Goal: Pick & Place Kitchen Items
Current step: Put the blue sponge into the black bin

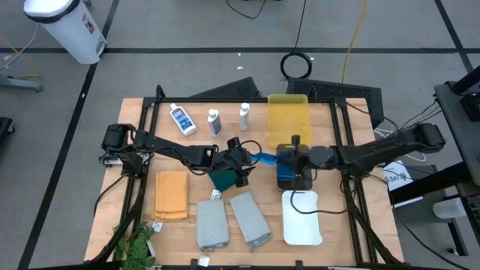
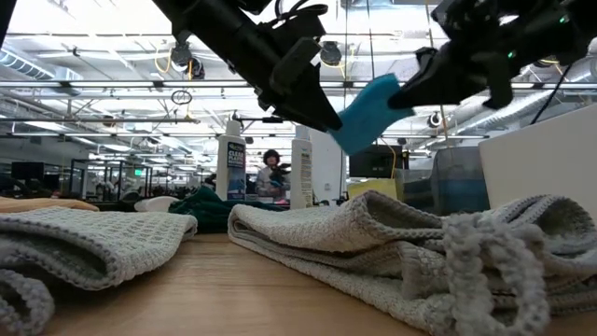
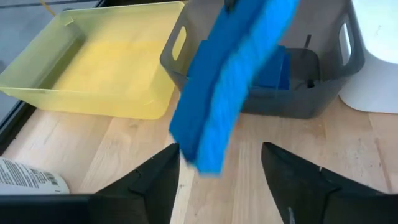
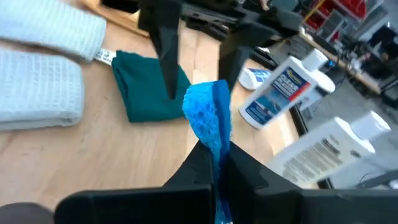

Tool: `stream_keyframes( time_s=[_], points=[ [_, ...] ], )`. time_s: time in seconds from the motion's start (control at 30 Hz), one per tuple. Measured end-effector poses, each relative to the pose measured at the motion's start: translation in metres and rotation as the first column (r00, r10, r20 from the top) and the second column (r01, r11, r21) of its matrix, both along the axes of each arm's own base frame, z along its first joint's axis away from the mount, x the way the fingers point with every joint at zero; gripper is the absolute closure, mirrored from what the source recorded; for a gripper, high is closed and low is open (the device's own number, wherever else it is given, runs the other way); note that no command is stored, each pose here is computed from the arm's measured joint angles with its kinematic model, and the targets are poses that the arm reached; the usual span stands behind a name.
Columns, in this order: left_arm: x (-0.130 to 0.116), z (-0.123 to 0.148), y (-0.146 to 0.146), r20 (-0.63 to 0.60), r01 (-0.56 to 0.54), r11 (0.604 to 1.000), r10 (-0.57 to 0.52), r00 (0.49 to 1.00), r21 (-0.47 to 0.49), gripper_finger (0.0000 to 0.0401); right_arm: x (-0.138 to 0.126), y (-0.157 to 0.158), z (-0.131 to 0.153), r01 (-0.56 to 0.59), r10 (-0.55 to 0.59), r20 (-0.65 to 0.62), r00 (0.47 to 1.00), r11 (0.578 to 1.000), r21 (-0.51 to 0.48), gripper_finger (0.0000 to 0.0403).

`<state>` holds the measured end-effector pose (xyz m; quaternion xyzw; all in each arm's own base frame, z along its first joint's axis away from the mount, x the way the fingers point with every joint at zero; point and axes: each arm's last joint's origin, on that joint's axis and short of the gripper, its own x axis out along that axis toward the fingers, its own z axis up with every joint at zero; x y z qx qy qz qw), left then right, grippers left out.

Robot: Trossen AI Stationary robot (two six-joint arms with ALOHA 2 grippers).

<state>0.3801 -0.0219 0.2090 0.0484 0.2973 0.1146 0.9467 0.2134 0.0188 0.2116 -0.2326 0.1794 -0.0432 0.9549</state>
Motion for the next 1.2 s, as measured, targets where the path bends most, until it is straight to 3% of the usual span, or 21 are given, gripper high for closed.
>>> stream_keyframes(
  time_s=[0.33, 0.57, 0.8, 1.2],
  points=[
    [0.000, 0.000, 0.000, -0.002, -0.003, 1.000, 0.003, 1.000, -0.003, 0.0162, -0.044, -0.003, 0.022, 0.175, -0.169, -0.065, 0.984, 0.978, 0.113, 0.0402],
    [0.000, 0.000, 0.001, -0.002, -0.006, 1.000, 0.006, 1.000, -0.003, 0.0162, -0.055, -0.003, 0.037, 0.293, -0.257, -0.169, 0.952, 0.926, 0.238, 0.0402],
    [0.000, 0.000, 0.001, -0.002, -0.007, 1.000, 0.007, 1.000, -0.005, 0.0162, -0.063, -0.007, 0.027, 0.420, -0.364, -0.285, 0.887, 0.892, 0.166, 0.0403],
    [0.000, 0.000, 0.001, -0.002, -0.007, 1.000, 0.007, 1.000, -0.005, 0.0162, -0.051, -0.003, 0.013, 0.380, -0.310, -0.394, 0.865, 0.918, 0.113, 0.0403]
  ],
)
